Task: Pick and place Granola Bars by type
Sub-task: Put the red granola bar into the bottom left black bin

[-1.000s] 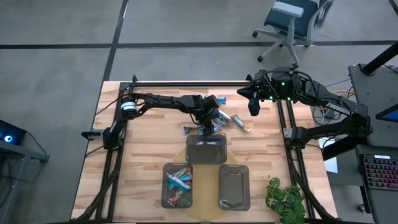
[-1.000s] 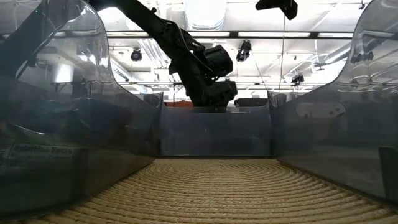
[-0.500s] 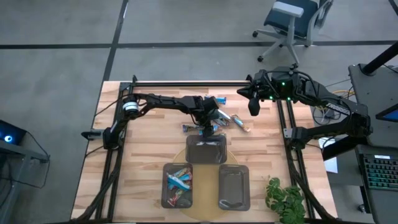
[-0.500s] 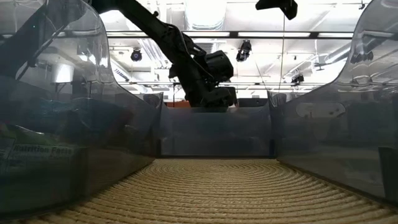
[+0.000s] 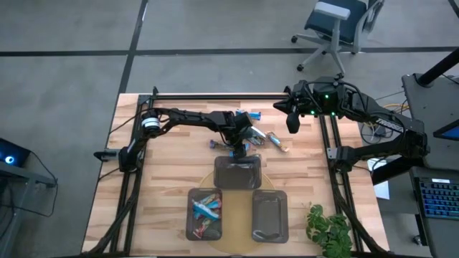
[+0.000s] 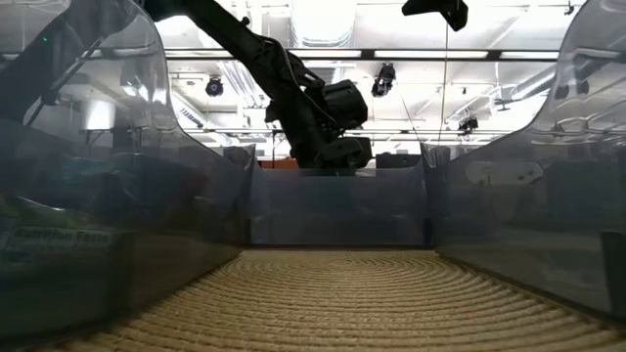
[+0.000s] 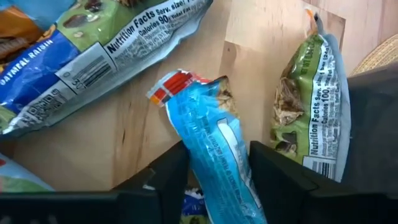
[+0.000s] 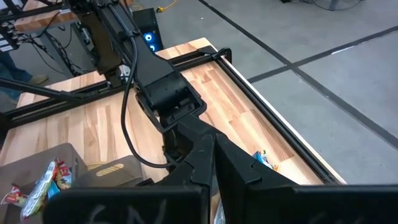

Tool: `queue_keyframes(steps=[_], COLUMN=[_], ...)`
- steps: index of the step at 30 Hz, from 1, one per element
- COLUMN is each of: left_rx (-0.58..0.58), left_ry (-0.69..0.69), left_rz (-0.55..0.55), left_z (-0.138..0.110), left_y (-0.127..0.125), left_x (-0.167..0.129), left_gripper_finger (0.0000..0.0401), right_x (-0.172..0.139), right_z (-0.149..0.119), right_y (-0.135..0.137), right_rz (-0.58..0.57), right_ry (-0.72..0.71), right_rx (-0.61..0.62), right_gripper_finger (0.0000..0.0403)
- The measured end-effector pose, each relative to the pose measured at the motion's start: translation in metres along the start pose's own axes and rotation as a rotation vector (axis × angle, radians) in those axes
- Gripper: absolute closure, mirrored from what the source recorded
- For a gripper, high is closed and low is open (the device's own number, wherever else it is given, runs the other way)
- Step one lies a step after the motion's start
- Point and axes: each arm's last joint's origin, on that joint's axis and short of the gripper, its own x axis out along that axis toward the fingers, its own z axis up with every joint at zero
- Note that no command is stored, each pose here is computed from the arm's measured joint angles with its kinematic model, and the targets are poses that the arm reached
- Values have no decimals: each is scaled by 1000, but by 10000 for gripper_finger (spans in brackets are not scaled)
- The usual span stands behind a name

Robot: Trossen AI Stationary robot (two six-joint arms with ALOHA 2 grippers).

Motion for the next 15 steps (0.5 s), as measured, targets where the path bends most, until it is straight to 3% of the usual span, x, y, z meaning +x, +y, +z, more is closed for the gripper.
queue_keyframes(steps=[7,15], left_rx=[2,0], left_ry=[4,5], left_rz=[-6,-24], left_z=[0,-1], left_y=[0,1], left_x=[0,0], left_gripper_finger=[291,299], right_x=[0,0], right_z=[0,0], right_y=[0,0], right_rz=[0,0], right_ry=[0,0], right_rx=[0,0], right_gripper_finger=[394,394])
